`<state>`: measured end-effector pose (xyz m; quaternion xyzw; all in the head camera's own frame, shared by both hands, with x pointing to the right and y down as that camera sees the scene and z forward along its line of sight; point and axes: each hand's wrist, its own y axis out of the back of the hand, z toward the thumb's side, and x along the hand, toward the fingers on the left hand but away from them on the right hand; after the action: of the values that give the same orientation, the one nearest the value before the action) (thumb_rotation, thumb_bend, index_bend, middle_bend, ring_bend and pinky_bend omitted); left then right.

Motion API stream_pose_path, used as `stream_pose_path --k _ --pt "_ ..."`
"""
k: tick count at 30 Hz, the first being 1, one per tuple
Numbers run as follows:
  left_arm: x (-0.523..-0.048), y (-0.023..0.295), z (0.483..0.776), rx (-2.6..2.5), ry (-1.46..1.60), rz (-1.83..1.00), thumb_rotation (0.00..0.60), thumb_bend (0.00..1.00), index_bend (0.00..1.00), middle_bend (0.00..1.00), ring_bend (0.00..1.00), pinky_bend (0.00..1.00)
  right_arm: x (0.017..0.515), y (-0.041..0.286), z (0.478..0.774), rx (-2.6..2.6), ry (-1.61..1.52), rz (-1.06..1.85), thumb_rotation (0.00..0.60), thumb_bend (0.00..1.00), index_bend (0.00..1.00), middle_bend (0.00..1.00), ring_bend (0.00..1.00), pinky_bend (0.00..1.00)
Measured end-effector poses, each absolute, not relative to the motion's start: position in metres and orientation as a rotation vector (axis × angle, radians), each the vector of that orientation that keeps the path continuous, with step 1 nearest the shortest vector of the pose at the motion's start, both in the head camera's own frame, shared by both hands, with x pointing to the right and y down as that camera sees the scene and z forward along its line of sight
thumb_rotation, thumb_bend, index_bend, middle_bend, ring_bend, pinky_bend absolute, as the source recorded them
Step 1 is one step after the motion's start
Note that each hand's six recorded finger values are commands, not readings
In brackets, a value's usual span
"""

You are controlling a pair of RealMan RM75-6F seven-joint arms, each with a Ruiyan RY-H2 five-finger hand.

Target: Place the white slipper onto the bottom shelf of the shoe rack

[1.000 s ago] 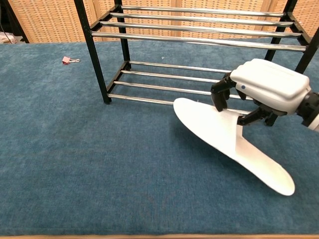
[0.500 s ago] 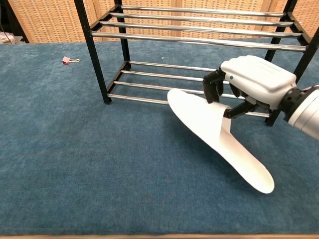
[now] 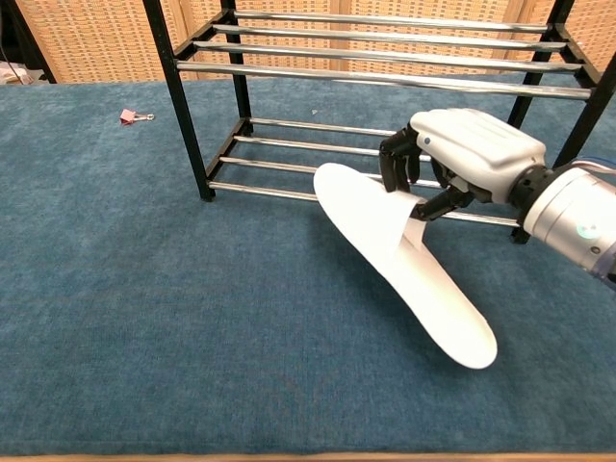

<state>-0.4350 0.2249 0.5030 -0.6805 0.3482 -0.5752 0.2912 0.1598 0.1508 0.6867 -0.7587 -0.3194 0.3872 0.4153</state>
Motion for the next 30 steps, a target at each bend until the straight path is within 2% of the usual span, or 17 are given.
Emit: stream_pose_path --k 19,30 --pt "-0.439 0.223 0.496 -1.812 0.965 -1.521 0.600 0.00 0.00 0.00 0.00 0.00 0.154 0.136 0.700 -1.905 -0.914 1.092 0.600 0.66 0.62 0.58 0.50 0.61" --pt "-0.442 0.222 0.491 -1.821 0.994 -1.507 0.600 0.00 0.00 0.00 0.00 0.00 0.162 0.110 0.706 -1.850 -1.051 1.182 0.600 0.66 0.63 0.58 0.50 0.61"
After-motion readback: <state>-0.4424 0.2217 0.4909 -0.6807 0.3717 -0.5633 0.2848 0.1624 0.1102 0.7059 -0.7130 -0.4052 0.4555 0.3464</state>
